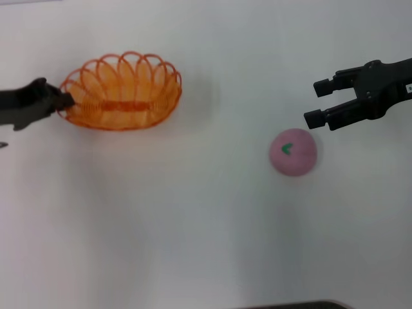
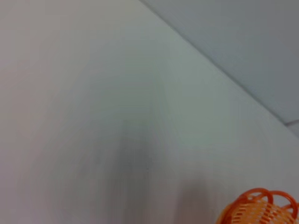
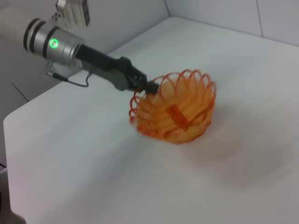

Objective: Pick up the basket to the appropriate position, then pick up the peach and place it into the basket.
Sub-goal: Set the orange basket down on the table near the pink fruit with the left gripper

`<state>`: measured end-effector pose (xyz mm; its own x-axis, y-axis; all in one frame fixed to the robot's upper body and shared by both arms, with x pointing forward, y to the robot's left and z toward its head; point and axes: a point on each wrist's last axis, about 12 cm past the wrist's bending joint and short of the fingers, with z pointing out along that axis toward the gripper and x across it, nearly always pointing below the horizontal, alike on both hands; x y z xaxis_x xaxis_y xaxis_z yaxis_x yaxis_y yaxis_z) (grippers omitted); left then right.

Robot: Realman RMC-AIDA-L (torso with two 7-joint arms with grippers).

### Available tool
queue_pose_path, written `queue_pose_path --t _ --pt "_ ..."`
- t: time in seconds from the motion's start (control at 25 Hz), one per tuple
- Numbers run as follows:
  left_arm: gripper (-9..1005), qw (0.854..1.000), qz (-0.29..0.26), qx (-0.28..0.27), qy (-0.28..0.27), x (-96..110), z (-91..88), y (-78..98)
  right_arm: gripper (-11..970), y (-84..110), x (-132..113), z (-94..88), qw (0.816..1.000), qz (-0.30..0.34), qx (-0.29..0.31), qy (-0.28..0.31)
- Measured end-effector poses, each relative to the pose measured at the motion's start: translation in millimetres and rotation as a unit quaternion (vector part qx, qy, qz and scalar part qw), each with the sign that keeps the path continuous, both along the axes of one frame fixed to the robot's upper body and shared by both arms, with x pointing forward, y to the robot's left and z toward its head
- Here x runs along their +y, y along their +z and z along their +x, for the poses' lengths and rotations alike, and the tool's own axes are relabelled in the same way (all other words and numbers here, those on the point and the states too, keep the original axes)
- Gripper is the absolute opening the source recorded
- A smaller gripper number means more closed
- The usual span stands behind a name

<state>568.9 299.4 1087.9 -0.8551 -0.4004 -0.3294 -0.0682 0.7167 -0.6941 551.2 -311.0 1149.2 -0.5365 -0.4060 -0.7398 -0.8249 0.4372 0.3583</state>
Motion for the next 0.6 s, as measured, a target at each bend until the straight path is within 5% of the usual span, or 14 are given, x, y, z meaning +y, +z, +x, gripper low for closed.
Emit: queue_pose_path --t 0.28,0.6 --pt "128 0.999 -0.006 0.038 -0.007 4.0 -20.1 -8.5 928 -1.1 0.8 0.8 1.000 -0.001 -0.002 -0.003" --pt "286 0.997 -0.019 0.064 -0.043 14.2 -40.5 1.1 927 -0.6 1.3 1.7 1.000 -0.002 -0.003 -0.003"
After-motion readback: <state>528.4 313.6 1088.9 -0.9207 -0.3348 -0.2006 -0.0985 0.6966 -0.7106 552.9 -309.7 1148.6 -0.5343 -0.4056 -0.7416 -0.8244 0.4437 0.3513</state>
